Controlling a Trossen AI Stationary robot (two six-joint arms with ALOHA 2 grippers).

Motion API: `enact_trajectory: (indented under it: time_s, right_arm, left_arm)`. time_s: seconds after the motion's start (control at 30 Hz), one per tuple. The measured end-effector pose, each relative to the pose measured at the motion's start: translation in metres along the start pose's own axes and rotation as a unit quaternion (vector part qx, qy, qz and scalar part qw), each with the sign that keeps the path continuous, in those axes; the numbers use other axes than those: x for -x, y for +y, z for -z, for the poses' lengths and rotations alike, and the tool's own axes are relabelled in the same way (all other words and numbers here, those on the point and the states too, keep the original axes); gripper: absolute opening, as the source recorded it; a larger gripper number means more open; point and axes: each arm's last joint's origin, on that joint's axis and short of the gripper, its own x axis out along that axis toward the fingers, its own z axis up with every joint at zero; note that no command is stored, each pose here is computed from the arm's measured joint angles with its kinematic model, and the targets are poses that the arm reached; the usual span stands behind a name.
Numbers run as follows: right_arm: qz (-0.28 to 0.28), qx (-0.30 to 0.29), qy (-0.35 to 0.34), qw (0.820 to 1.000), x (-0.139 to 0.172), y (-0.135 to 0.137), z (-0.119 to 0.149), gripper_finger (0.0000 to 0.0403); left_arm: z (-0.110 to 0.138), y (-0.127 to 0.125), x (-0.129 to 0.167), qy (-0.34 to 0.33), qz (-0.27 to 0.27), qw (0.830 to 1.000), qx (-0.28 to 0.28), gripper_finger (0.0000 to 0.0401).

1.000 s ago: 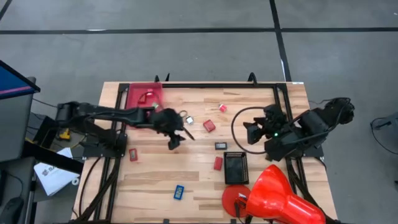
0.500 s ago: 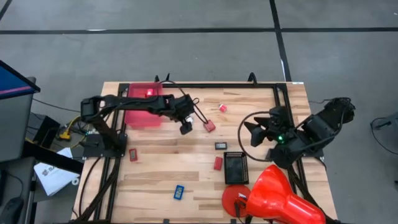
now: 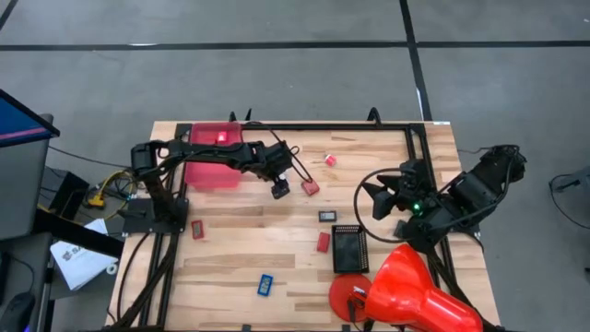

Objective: Pick & Place Office items
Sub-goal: Put the white charger adapter into the pink bin

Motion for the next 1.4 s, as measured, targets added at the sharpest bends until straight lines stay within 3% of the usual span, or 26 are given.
enact_trajectory:
  time_s: [0.07,0.13,0.27,0.47,0.7,0.87,1.1,1.4]
  right_arm:
    - [0.0,0.0,0.0,1.0,0.0,0.0,0.0,0.025]
    - [-0.001,0.0,0.001,1.0,0.0,0.0,0.0,0.025]
    - [-0.001,-0.002,0.001,1.0,0.0,0.0,0.0,0.025]
    - [-0.002,-0.003,0.0,1.0,0.0,0.001,0.0,0.025]
    - [-0.003,-0.003,-0.009,1.0,0.0,0.001,0.0,0.025]
    - [-0.004,0.001,-0.012,1.0,0.0,0.001,-0.001,0.025]
    - [-0.004,0.008,-0.012,1.0,0.001,0.001,-0.001,0.025]
    - [-0.009,0.014,-0.01,1.0,0.003,0.001,0.001,0.025]
  left_arm:
    - [-0.001,0.002,-0.002,-0.005,0.0,0.999,0.047,0.0299]
    - [-0.001,0.006,-0.001,0.0,-0.001,0.991,0.133,0.0308]
    - [0.003,0.02,0.002,0.026,-0.012,0.94,0.341,0.0313]
    - [0.002,0.02,0.003,0.026,0.0,0.886,0.462,0.0283]
    - [0.001,0.013,0.003,0.009,-0.007,0.83,0.557,0.0239]
    - [-0.003,0.012,0.0,-0.009,0.004,0.8,0.599,0.0207]
    - [-0.003,0.007,-0.013,-0.003,0.008,0.793,0.61,0.018]
    - [-0.001,0.004,-0.019,0.003,0.004,0.781,0.624,0.0202]
